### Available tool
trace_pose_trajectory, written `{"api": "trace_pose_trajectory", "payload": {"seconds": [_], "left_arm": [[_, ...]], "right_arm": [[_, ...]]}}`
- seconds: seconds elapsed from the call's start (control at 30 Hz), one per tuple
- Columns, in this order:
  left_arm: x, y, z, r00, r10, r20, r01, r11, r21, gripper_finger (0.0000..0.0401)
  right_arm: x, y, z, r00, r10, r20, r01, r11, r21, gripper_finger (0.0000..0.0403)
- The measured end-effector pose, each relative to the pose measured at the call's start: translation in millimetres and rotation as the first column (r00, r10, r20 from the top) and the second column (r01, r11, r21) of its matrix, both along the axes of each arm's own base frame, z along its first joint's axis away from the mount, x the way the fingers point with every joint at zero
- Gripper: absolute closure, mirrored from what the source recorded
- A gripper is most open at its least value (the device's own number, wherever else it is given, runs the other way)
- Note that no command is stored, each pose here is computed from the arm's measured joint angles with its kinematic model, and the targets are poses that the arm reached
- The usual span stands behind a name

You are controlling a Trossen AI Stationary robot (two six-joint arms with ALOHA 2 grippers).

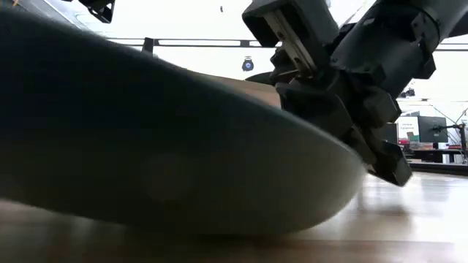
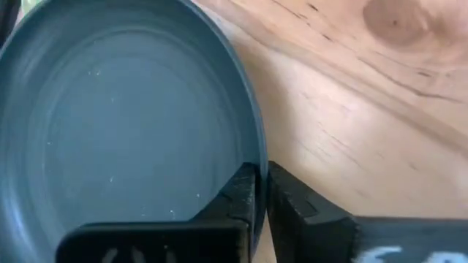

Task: Place and stack plates onto a shelf
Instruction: Stack the black plate on top of the other black plates on the shelf

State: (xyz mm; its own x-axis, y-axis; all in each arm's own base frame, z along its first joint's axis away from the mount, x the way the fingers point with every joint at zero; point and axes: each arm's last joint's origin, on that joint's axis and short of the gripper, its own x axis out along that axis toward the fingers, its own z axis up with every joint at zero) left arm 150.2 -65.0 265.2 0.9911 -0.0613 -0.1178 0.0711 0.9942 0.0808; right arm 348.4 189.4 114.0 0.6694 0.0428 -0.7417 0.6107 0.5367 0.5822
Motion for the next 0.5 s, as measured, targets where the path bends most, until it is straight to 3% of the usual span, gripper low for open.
{"api": "trace_pose_trajectory", "payload": {"seconds": [0.2, 0.5], "left_arm": [[0, 0, 0, 1.0, 0.0, 0.001, 0.0, 1.0, 0.0, 0.027], [0, 0, 0, 1.0, 0.0, 0.0, 0.0, 1.0, 0.0, 0.027]], "right_arm": [[-4, -11, 23, 0.998, 0.066, -0.023, -0.067, 0.997, -0.049, 0.0402], [-20, -29, 85, 0.987, 0.16, 0.021, -0.158, 0.985, -0.066, 0.0402]]}}
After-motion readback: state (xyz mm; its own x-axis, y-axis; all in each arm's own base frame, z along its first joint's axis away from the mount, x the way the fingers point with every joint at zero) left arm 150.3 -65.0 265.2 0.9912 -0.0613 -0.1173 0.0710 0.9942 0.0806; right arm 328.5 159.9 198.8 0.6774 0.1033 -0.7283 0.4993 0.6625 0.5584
